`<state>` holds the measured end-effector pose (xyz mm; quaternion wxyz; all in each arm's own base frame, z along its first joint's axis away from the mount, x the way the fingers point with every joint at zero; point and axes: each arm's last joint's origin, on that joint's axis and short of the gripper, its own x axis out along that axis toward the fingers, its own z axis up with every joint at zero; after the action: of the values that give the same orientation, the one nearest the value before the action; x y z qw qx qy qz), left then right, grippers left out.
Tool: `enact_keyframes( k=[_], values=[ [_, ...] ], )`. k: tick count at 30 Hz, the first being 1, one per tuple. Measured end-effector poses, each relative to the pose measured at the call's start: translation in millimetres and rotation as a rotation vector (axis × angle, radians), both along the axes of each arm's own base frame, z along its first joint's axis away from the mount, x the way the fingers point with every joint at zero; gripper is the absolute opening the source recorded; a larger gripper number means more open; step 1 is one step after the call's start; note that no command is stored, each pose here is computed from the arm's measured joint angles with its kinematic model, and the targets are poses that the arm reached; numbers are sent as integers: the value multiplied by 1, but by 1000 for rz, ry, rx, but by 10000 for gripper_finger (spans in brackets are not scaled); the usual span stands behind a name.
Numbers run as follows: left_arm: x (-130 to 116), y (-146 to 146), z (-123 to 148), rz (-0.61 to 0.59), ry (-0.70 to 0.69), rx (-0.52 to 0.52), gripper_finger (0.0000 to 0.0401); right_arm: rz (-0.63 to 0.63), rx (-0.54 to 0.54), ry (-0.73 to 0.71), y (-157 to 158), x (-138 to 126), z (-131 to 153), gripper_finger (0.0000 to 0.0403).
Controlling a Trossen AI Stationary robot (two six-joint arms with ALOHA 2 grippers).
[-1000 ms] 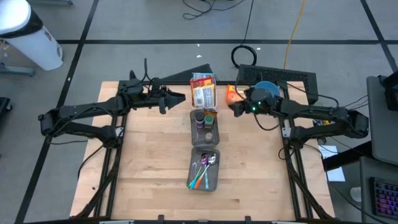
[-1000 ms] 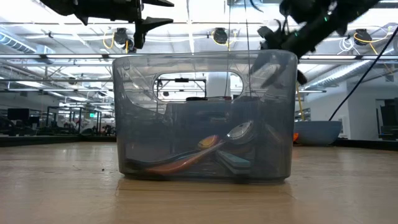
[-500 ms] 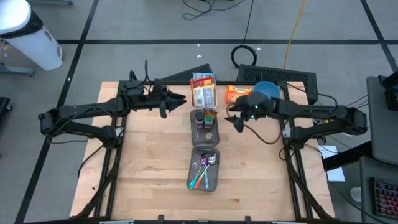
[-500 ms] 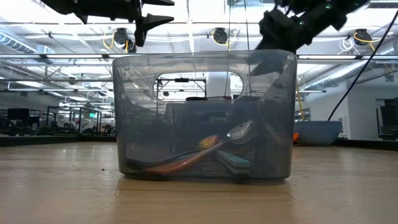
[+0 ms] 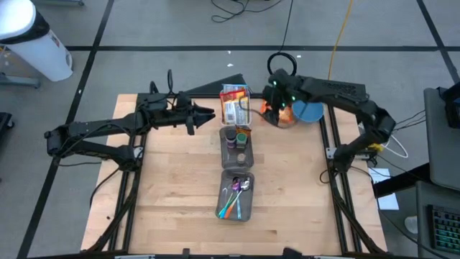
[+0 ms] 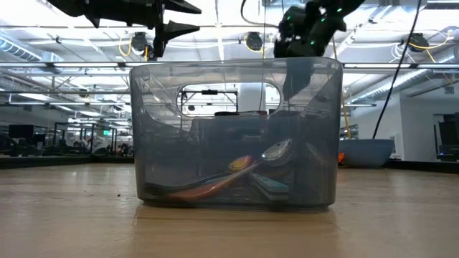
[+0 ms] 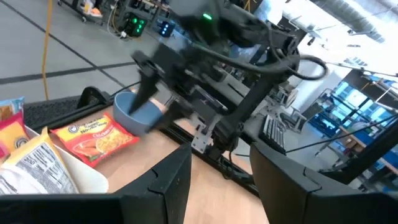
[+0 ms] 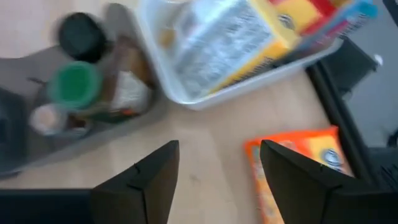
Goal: Pick & Place Food Item
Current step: Put the orange noodle pack into the white bin
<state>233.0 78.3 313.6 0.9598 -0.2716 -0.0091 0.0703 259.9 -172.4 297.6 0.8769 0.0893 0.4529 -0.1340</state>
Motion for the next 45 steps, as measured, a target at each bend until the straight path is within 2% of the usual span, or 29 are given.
enact_keyframes(
  k=[8, 17, 25, 31, 39, 45],
  values=[
    [0, -1, -1, -4, 5, -42, 170, -62, 48, 129, -47, -9, -17, 212],
    [0, -1, -3, -11, 17, -62, 170, -46, 121, 248, -81, 1, -42, 212],
    [0, -2, -3, -31, 18, -77, 170, -95, 110, 221, -124, 21, -31, 212],
    [0, -2, -3, -31, 16, -89, 170, -158, 156, 244, -153, 23, -27, 212],
    [0, -1, -3, -29, 18, -74, 170, -190, 251, 349, -166, 14, -44, 212],
    [0, -1, -3, -28, 23, -50, 170, -212, 189, 465, -169, 11, -51, 212]
  ],
)
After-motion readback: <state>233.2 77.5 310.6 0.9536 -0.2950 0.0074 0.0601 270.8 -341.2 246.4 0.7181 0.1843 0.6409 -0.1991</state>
